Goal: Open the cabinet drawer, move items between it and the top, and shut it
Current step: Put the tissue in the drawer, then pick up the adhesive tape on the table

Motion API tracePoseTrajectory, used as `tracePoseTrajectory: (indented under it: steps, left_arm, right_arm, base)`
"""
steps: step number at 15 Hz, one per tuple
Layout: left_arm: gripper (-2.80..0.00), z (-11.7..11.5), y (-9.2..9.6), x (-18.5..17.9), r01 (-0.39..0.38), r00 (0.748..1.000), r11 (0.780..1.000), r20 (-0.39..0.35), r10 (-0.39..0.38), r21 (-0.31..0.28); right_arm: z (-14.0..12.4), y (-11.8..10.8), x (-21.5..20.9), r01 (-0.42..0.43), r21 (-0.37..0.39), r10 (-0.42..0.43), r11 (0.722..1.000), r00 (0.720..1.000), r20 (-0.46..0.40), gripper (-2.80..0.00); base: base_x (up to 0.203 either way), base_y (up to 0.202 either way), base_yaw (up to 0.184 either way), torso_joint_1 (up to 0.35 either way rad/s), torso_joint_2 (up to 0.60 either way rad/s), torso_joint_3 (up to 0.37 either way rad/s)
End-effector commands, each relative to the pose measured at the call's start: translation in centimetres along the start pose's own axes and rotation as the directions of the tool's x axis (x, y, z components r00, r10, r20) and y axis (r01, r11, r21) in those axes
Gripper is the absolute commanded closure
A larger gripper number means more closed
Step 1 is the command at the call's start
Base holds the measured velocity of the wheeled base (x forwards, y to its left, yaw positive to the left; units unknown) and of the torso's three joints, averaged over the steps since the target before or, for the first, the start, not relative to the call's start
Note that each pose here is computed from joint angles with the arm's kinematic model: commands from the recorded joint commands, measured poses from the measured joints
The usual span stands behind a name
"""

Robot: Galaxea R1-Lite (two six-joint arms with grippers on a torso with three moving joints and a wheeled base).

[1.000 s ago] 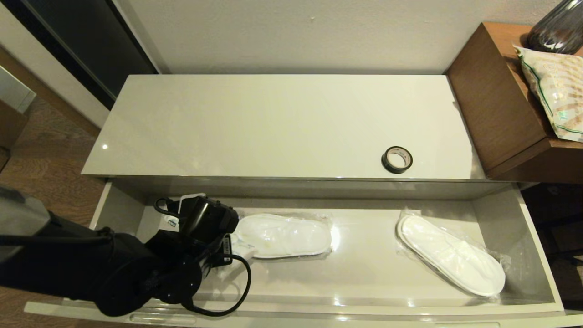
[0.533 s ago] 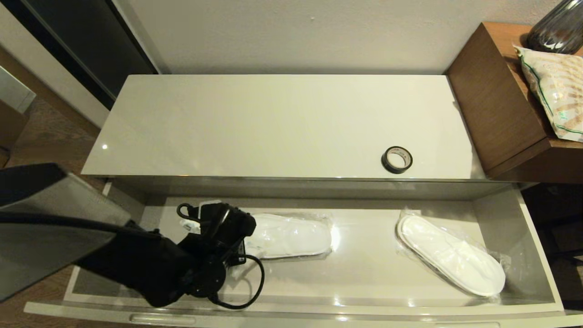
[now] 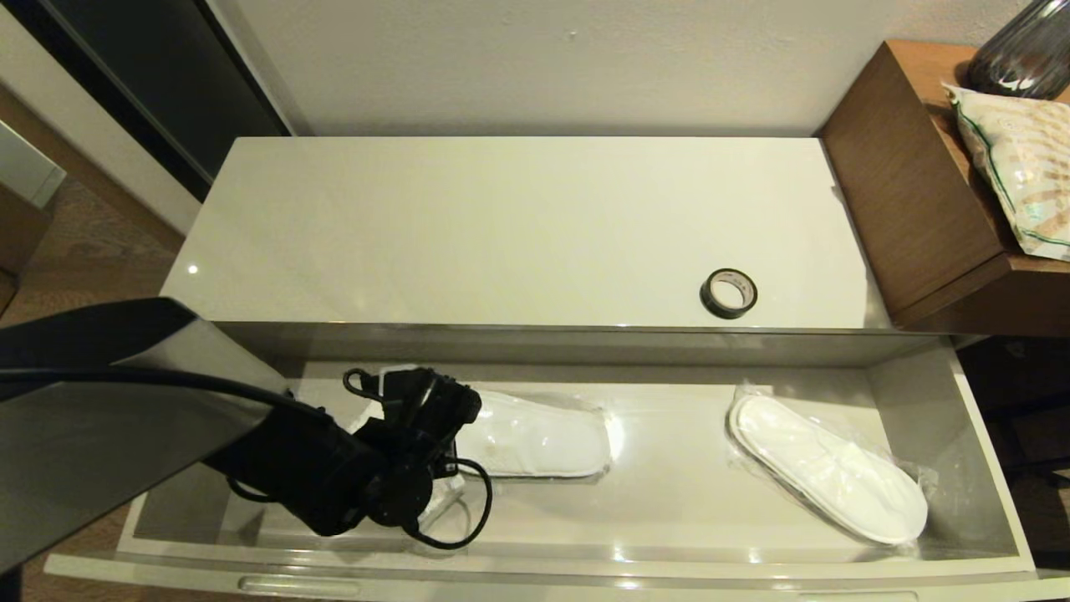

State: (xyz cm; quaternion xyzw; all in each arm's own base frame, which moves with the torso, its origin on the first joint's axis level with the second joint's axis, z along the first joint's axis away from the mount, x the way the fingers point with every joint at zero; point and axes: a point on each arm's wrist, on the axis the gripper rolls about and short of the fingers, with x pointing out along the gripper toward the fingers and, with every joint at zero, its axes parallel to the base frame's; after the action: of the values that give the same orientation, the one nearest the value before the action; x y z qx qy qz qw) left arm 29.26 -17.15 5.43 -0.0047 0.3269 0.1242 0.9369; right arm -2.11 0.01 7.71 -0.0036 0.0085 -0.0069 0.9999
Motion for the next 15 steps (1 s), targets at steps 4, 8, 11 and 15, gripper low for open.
tracePoseTrajectory:
  steps: [4, 8, 11, 15]
  left_arm:
    - [-2.80, 4.1, 2.7, -6.7, 0.065, 0.993, 0.995, 0.102, -0.057, -0.073]
    - [0.00, 5.8, 12.1, -18.6, 0.111, 0.982, 0.987, 0.166, -0.091, -0.116]
    - [0.00, 2.7, 21.0, -25.4, 0.030, 0.984, 0.995, 0.176, -0.013, -0.095]
    - [0.00, -4.4, 29.2, -32.4, -0.096, 0.971, 0.994, 0.217, 0.104, -0.045]
  right_arm:
    - [0.0, 0.0, 0.0, 0.000, 0.000, 0.000, 1.000, 1.000, -0.001, 0.00]
    - [0.0, 0.0, 0.0, 0.000, 0.000, 0.000, 1.000, 1.000, -0.001, 0.00]
    - [0.0, 0.0, 0.0, -0.002, 0.000, 0.002, 1.000, 1.000, -0.001, 0.00]
    - [0.0, 0.0, 0.0, 0.000, 0.000, 0.000, 1.000, 1.000, -0.001, 0.00]
  base:
    - [0.000, 0.000, 0.000, 0.000, 0.00, 0.000]
    - [0.000, 0.000, 0.000, 0.000, 0.00, 0.000]
    - [0.000, 0.000, 0.000, 0.000, 0.00, 0.000]
    - [0.000, 0.000, 0.000, 0.000, 0.00, 0.000]
